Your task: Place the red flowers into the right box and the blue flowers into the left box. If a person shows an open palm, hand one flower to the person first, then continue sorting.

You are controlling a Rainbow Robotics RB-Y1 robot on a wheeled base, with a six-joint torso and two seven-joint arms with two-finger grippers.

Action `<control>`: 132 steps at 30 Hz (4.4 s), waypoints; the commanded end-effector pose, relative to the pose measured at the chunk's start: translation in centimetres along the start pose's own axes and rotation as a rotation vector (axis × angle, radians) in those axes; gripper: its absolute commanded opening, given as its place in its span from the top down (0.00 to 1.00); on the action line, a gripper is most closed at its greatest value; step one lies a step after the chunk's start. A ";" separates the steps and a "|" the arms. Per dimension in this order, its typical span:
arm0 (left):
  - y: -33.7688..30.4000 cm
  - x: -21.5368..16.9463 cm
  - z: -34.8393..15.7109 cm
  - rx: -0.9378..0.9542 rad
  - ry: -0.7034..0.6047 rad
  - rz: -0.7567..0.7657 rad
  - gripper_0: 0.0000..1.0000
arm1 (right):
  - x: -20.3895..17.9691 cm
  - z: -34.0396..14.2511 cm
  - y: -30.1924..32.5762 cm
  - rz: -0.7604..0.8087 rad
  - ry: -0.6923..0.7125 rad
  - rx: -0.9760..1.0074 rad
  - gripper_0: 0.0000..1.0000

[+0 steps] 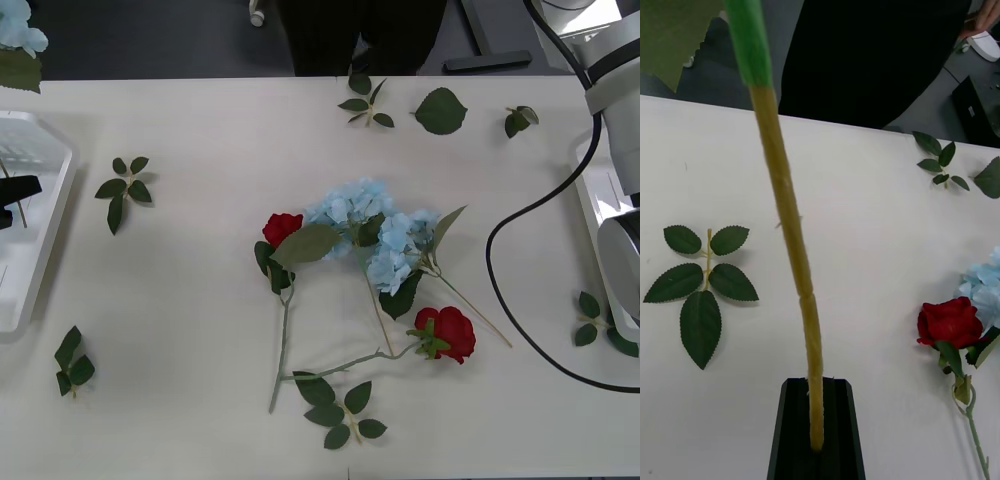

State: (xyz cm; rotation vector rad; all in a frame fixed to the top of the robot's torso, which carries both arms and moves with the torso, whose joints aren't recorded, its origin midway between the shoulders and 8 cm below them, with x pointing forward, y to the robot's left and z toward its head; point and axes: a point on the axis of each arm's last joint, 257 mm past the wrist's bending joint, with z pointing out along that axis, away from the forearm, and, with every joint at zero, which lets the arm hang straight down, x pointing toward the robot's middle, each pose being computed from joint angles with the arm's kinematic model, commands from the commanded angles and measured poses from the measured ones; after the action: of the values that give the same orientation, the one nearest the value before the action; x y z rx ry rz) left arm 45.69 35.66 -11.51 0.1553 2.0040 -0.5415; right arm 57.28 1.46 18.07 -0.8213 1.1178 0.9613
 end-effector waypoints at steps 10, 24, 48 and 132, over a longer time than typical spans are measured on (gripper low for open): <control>1.0 -0.8 -1.3 -0.035 0.013 0.040 1.00 | 16.9 -6.1 2.3 -0.040 0.502 -0.116 0.12; 1.6 1.1 -0.4 -0.027 0.017 -0.033 1.00 | 29.7 -23.9 0.2 -0.070 1.139 -0.044 0.12; 20.4 -0.3 -11.1 -0.517 0.303 0.055 1.00 | 38.8 -36.7 5.5 0.071 1.281 0.383 0.00; -20.0 12.0 10.8 0.015 0.337 -0.004 0.00 | 16.1 -2.3 14.4 0.355 0.275 -0.101 1.00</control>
State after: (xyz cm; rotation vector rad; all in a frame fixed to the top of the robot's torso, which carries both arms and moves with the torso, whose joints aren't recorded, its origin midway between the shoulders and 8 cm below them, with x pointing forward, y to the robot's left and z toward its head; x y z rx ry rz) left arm 42.01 14.56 -23.95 0.2524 2.4253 -0.4773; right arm 46.90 5.19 -1.74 -0.8464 1.5810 1.1868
